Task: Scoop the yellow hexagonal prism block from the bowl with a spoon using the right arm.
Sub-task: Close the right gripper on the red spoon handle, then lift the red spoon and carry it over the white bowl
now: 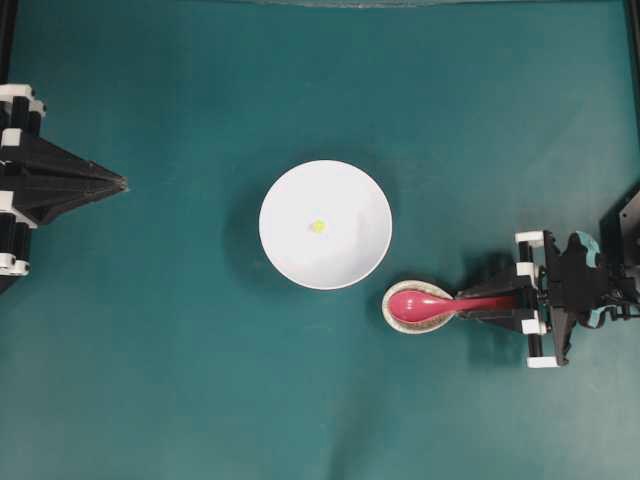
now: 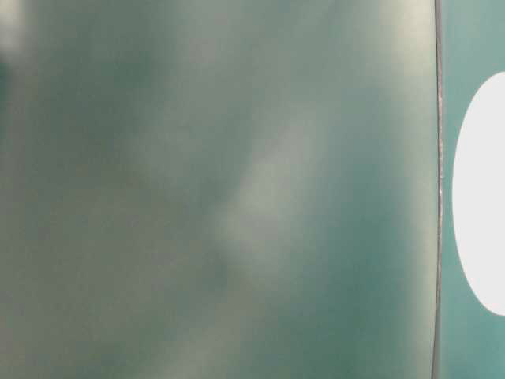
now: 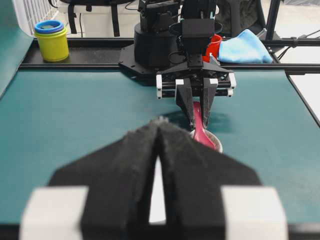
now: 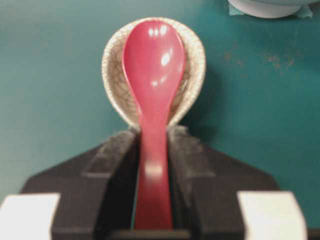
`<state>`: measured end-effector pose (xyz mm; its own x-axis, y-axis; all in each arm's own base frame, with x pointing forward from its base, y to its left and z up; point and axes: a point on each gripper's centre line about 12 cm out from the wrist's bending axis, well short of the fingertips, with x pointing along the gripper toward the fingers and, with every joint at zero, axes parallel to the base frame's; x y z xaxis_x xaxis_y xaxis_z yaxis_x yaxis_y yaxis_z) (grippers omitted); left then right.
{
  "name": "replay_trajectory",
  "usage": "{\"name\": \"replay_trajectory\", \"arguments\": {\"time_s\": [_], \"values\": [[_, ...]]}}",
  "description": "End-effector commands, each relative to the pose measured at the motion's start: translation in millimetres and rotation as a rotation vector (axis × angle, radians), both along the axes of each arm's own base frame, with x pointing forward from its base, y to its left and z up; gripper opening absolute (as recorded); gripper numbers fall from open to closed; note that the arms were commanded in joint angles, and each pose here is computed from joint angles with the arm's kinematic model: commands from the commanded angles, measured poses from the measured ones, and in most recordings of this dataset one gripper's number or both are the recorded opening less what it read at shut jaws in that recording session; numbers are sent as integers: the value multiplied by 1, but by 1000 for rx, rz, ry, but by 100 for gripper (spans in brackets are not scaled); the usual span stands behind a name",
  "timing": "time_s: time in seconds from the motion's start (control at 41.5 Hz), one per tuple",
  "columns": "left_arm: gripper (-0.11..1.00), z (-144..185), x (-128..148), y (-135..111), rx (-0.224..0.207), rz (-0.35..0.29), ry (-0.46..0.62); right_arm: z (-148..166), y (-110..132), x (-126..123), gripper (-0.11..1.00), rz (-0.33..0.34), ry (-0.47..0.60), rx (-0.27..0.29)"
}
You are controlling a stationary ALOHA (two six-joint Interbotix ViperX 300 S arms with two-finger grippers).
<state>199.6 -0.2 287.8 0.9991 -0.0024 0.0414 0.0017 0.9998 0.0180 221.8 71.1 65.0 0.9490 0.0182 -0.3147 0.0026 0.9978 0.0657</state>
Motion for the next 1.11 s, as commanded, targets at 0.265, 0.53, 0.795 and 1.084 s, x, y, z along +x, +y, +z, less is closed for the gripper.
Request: {"name": "replay_trajectory", "arguments": {"time_s": [0.265, 0.53, 0.795, 1.084], "values": [[0, 8, 2, 0, 6, 0, -18, 35, 2, 1, 25, 18, -126, 33], [0, 8, 3, 0, -8, -1, -20, 61, 1, 5, 25, 22, -168, 26], [0, 8, 1, 0, -9, -1, -5, 84, -11, 11, 25, -8, -143, 43], [0, 8, -3, 0, -11, 1, 23, 109, -31, 25, 25, -49, -48, 68]]}}
